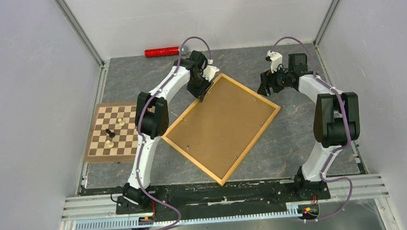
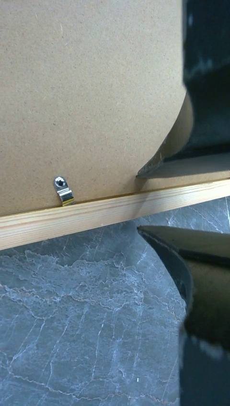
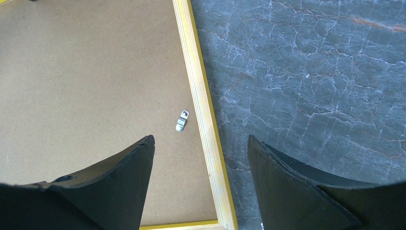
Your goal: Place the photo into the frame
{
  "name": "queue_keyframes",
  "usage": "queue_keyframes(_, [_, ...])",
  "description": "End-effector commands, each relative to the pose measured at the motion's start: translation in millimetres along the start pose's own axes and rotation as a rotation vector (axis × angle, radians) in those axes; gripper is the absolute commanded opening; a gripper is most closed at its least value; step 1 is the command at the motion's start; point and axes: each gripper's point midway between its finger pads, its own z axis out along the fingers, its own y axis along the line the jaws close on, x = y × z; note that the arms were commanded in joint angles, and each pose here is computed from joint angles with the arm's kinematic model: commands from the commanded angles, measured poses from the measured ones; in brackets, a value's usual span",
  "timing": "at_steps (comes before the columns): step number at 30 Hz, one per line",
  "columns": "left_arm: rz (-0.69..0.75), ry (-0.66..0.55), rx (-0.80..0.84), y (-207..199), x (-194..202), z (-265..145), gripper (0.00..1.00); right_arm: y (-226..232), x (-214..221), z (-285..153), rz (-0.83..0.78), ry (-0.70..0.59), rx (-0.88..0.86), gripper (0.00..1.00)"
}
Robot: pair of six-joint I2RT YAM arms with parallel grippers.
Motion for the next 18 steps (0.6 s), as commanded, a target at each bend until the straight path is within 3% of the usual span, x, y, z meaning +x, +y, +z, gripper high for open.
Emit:
queue_keyframes(1, [0.039, -0.011, 0.005, 3, -5, 6, 0.41, 0, -11, -3, -0.019, -0.041, -0.005, 0.74])
queue_keyframes(6, [0.149, -0.006, 0.015, 3, -4, 8, 0.17, -1, -6, -8, -0.028, -0.035, 0.015, 0.74])
queue_keyframes(8, [0.197, -0.004, 0.006, 4, -6, 9, 0.04, -2, -5, -10, -0.031, -0.033, 0.026, 0.74])
queue_keyframes(18, [0.461, -0.039, -0.079, -7, -44, 20, 0.02, 2, 6, -11, -0.018, -0.011, 0.016, 0.74])
